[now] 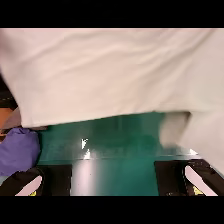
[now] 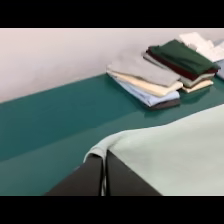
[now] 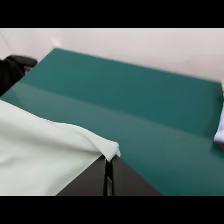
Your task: Fold the shirts.
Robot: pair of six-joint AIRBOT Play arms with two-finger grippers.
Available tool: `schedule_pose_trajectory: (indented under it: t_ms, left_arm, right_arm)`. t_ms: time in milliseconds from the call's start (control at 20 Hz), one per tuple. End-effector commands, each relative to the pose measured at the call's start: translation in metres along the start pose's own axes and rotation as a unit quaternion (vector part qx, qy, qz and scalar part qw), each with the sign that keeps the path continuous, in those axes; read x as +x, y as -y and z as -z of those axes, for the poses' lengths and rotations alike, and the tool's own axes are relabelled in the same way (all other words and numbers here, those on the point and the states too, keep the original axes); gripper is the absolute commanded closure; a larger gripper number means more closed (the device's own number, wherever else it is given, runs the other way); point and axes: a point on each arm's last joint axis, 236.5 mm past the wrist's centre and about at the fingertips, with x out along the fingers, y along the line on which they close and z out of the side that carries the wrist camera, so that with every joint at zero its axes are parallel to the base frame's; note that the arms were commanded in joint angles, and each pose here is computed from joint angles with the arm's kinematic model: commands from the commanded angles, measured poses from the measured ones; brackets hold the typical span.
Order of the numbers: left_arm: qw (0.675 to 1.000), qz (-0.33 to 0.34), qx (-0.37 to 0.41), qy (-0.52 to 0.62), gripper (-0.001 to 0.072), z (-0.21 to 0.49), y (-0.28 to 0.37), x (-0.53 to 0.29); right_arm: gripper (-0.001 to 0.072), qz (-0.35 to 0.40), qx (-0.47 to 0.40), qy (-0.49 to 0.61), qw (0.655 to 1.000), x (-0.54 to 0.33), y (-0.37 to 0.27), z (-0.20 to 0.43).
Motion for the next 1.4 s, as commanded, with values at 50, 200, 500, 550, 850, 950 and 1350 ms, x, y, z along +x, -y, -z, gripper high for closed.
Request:
schedule_pose_trajectory:
  t_ms: [50,200,500,550,850,950,1350]
  left_arm:
    - [0.981,-0.008,-0.084,-0.176,0.0685,0.162,-0.035,0.081]
    - [0.939,-0.020,-0.141,-0.312,0.0685,0.301,-0.051,0.114]
    - [0.922,-0.063,-0.170,-0.341,0.0685,0.382,-0.094,0.182]
    - [0.926,-0.064,-0.168,-0.331,0.0685,0.375,-0.100,0.192]
    - [0.962,-0.068,-0.136,-0.226,0.0685,0.275,-0.114,0.220]
    - [0.969,-0.074,-0.126,-0.200,0.0683,0.259,-0.120,0.223]
    - [0.903,-0.118,-0.219,-0.350,0.0209,0.317,-0.155,0.150]
  right_arm:
    - [0.0699,-0.011,0.090,-0.204,0.975,0.065,0.026,0.089]
    - [0.0698,-0.016,0.104,-0.348,0.932,0.143,0.032,0.193]
    - [0.0698,0.001,0.159,-0.392,0.906,0.252,0.062,0.298]
    - [0.0698,0.005,0.160,-0.385,0.909,0.260,0.070,0.292]
    - [0.0697,0.024,0.152,-0.320,0.935,0.273,0.101,0.232]
    - [0.0551,0.033,0.156,-0.297,0.941,0.276,0.111,0.222]
    - [0.0327,0.033,0.143,-0.288,0.946,0.220,0.124,0.193]
